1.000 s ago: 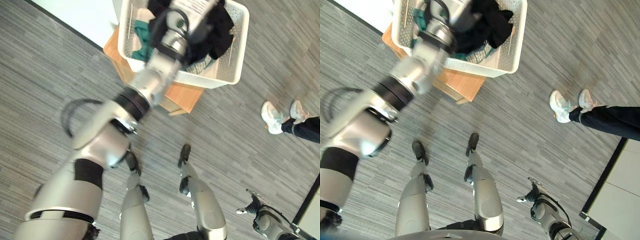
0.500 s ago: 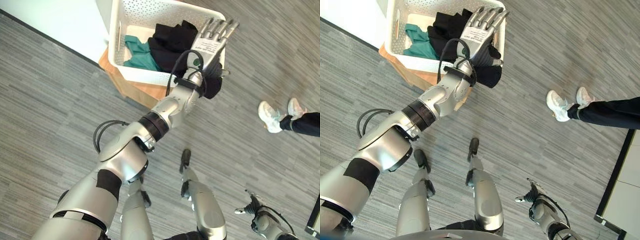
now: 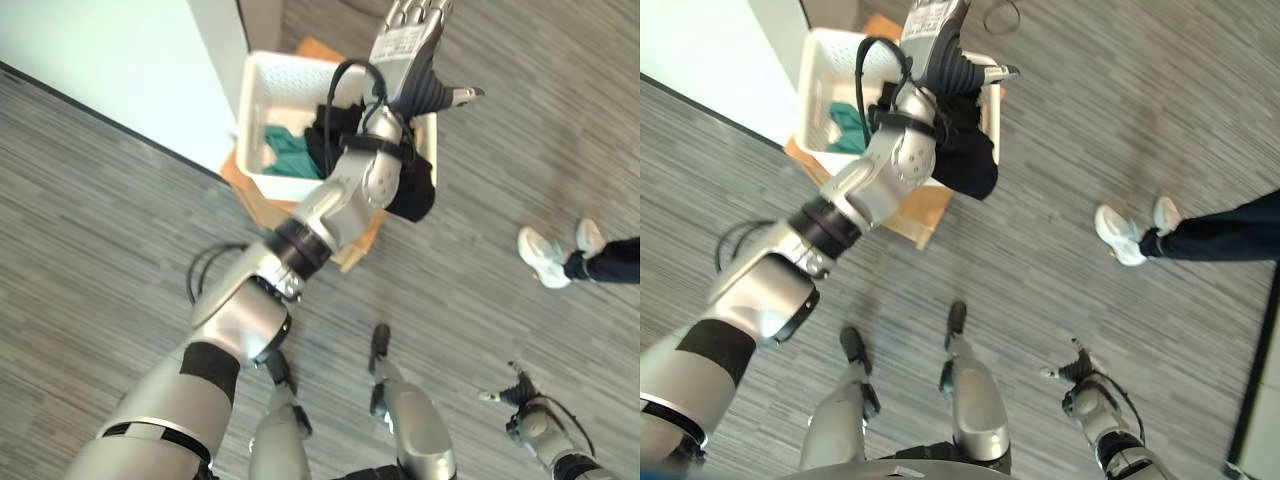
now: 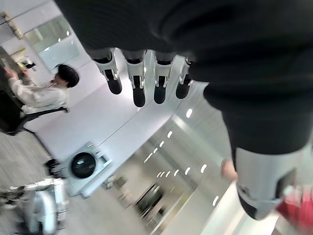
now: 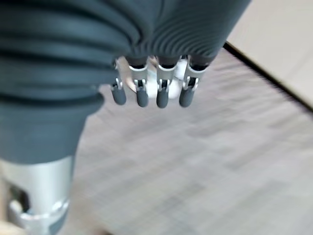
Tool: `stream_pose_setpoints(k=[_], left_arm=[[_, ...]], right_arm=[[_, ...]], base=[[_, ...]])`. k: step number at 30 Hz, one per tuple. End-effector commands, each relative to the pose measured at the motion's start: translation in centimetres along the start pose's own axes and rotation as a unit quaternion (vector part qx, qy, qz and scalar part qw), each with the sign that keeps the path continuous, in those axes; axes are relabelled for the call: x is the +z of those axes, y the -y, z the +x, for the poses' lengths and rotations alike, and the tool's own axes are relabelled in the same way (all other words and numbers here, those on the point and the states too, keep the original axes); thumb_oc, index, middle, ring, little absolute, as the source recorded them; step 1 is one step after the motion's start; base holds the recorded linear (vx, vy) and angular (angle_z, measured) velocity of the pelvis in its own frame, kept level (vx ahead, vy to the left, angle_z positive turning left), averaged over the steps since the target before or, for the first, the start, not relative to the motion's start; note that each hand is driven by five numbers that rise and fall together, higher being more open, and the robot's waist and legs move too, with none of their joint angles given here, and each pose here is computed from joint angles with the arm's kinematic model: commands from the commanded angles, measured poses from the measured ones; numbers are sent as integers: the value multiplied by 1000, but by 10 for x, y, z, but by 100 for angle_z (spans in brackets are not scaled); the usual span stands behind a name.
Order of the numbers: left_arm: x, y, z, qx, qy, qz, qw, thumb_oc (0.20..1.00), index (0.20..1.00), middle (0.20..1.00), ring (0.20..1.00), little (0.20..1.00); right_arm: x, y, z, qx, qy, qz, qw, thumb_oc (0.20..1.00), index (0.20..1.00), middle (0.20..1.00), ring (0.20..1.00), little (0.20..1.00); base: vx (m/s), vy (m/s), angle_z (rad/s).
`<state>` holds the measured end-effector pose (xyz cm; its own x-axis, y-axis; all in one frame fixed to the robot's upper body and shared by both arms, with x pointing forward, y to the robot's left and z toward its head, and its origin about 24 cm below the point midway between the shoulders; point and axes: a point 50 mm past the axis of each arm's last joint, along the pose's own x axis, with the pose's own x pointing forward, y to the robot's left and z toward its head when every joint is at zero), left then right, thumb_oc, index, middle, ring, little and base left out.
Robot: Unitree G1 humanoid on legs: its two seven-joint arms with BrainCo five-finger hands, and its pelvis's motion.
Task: Pick up bed clothes into laundry basket.
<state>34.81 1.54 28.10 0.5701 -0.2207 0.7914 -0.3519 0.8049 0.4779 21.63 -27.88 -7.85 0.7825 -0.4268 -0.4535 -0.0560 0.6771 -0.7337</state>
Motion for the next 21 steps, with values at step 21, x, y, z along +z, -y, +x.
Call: stream_pose_setpoints(k=[21], left_arm=[[-77, -39, -273, -129, -374, -276, 876, 1000, 1000, 1000, 1000, 1000]], right_arm=[[227, 49, -35, -40, 423, 85, 901, 1000, 1000, 1000, 1000, 1000]], base=[[42, -45, 18]])
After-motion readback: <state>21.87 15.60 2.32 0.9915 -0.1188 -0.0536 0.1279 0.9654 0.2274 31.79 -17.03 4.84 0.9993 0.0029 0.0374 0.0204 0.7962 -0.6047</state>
